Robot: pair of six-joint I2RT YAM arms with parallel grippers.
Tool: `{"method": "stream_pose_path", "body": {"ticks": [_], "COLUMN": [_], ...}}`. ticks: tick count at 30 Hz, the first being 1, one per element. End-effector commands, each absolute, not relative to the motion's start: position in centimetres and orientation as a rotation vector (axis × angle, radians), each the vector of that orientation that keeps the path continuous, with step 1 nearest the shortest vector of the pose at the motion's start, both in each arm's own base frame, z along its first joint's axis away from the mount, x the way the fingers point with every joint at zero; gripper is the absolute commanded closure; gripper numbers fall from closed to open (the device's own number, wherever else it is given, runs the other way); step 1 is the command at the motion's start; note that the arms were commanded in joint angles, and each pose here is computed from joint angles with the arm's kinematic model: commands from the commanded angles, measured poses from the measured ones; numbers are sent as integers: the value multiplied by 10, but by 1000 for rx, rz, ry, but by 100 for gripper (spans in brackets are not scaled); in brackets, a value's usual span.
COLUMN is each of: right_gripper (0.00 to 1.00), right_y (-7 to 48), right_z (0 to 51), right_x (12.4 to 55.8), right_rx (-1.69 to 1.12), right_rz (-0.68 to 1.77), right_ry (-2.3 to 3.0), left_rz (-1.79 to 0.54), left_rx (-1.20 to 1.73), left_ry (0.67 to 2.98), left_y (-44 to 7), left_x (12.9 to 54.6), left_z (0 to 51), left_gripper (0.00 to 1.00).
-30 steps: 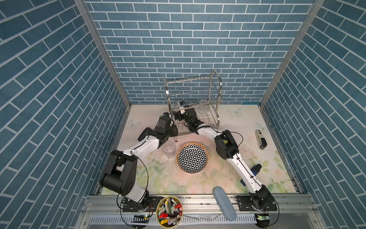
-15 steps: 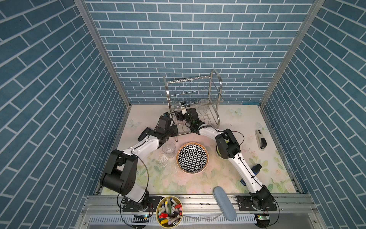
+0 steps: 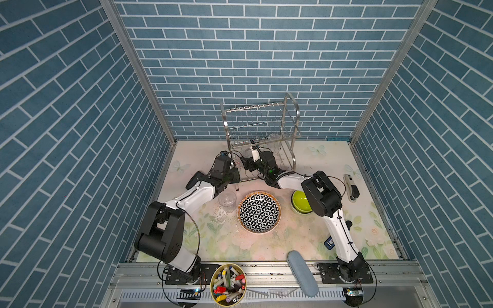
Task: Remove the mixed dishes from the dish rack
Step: 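Lift the clear cup out of the rack with the right gripper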
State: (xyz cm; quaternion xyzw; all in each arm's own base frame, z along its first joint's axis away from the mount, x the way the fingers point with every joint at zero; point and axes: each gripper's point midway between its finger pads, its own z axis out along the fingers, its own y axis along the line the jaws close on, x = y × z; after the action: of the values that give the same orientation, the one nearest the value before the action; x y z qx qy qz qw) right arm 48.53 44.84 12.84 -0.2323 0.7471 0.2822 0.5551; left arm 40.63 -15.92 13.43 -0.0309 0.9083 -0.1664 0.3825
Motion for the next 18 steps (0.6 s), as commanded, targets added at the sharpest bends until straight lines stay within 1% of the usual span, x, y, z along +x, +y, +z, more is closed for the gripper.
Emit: {"method": "stream_pose_path", "body": {"ticks": [1, 3, 4, 8, 11, 13, 18], "right_gripper": [94, 95, 96, 100, 100, 100, 100], "right_y": [452, 449, 449, 450, 449, 448, 440], "right_z": [172, 167, 183, 188, 194, 197, 209], "right_x": [463, 456, 447, 430, 417, 407, 388], "right_rx": [-497, -471, -486, -534, -544, -548, -537], "right_rz": [812, 834, 884, 953, 1011, 1054, 1126], "right_ry": [1717, 1757, 1744, 1777, 1789, 1798, 1802], "left_rz": [-460, -456, -453, -457, -447, -443, -378], "left_rx": [-93, -101, -106, -111, -111, -104, -85], "left_ry": [2339, 2326, 2323, 2299, 2286, 2275, 2282], "left_y": [-163, -161, -160, -158, -156, -155, -148], "left_x": [396, 395, 395, 394, 393, 392, 394], "left_z": [149, 154, 155, 167, 174, 181, 191], "left_gripper": [89, 86, 84, 74, 71, 66, 61]}}
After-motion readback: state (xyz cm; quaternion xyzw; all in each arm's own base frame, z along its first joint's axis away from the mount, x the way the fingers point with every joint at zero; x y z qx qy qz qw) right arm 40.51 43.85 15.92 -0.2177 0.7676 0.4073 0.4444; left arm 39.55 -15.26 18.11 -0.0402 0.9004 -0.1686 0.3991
